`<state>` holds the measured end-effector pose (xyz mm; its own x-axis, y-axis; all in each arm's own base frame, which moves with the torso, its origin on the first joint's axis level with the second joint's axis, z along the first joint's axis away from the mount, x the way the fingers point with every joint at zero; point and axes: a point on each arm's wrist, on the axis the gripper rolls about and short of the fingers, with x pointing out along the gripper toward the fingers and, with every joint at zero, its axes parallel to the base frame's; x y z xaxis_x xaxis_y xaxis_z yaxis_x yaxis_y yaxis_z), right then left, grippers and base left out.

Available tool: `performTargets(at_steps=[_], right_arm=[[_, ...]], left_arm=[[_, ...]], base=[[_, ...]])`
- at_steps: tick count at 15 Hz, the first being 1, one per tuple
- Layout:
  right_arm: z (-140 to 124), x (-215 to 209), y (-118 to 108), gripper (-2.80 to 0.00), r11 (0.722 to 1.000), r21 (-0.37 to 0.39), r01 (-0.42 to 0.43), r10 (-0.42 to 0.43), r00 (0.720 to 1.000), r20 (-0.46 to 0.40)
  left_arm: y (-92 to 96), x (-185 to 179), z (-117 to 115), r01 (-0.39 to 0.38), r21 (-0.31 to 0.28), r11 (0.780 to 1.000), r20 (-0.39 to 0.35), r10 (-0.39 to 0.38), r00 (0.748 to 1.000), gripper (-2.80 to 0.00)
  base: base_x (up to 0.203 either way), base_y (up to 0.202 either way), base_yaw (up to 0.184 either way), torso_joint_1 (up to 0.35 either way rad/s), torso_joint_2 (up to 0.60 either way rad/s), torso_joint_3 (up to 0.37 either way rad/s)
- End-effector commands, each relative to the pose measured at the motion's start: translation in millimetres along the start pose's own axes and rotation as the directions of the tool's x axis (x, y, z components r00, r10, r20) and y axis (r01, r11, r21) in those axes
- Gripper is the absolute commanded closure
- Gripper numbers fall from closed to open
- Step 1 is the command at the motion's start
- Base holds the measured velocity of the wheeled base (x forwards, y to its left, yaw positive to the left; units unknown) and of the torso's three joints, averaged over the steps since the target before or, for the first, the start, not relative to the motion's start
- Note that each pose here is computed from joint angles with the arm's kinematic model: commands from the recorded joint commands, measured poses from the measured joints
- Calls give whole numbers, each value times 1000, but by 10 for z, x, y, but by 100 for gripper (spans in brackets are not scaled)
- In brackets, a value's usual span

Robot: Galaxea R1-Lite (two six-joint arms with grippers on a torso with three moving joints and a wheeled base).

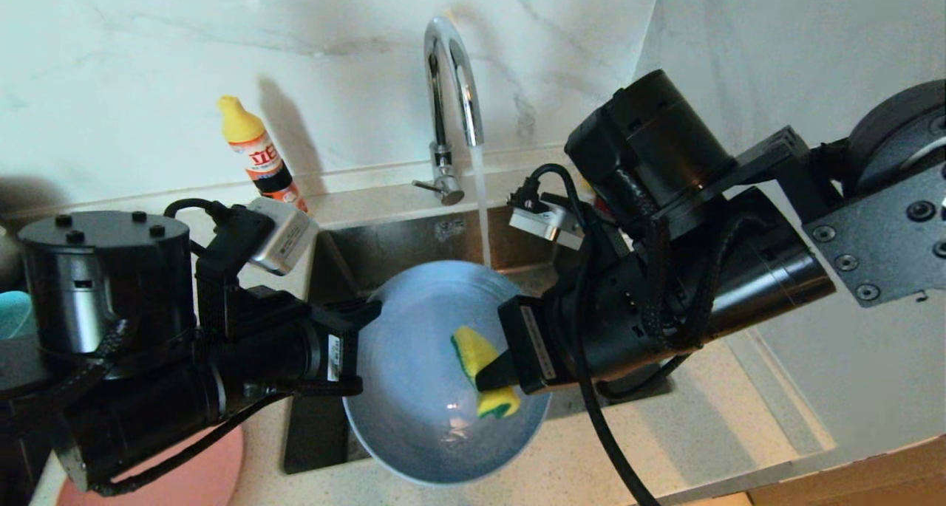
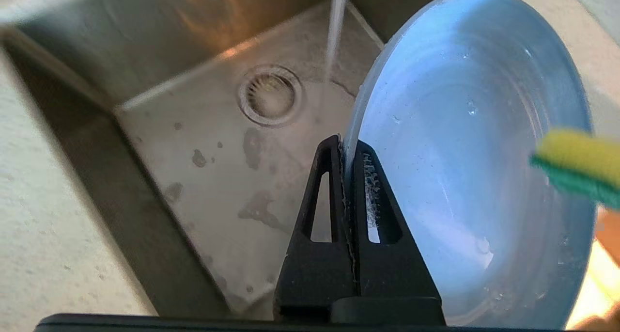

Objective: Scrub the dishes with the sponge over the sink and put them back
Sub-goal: Wipe the plate

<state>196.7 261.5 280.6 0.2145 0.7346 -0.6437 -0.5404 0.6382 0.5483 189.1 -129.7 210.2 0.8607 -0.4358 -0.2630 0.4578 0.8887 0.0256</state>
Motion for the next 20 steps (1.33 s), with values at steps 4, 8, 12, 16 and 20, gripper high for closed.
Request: performTargets(at_steps=[4, 8, 12, 16, 20], right_arm=[[-2, 78, 70, 0, 1000, 0, 2, -2, 999, -40], [-2, 274, 67, 0, 1000, -1, 13, -13, 997, -72], [50, 476, 35, 0, 999, 6, 32, -31, 995, -90], [66, 529, 36, 0, 999, 8, 38, -37, 994, -101], [67, 590, 53, 0, 999, 3, 35, -35, 994, -107]], left_arm=[[-64, 206, -103, -42, 35, 999, 22, 42, 999, 0], [-78, 178, -82, -41, 34, 999, 35, 40, 999, 0], [-76, 164, -66, -41, 31, 999, 43, 40, 998, 0], [-79, 168, -78, -40, 32, 999, 39, 39, 999, 0], [-112, 151, -112, -26, 34, 999, 32, 25, 999, 0]], base=[[0, 0, 0, 0, 0, 0], [0, 0, 0, 0, 0, 0], [0, 0, 0, 0, 0, 0], [0, 0, 0, 0, 0, 0], [0, 0, 0, 0, 0, 0]])
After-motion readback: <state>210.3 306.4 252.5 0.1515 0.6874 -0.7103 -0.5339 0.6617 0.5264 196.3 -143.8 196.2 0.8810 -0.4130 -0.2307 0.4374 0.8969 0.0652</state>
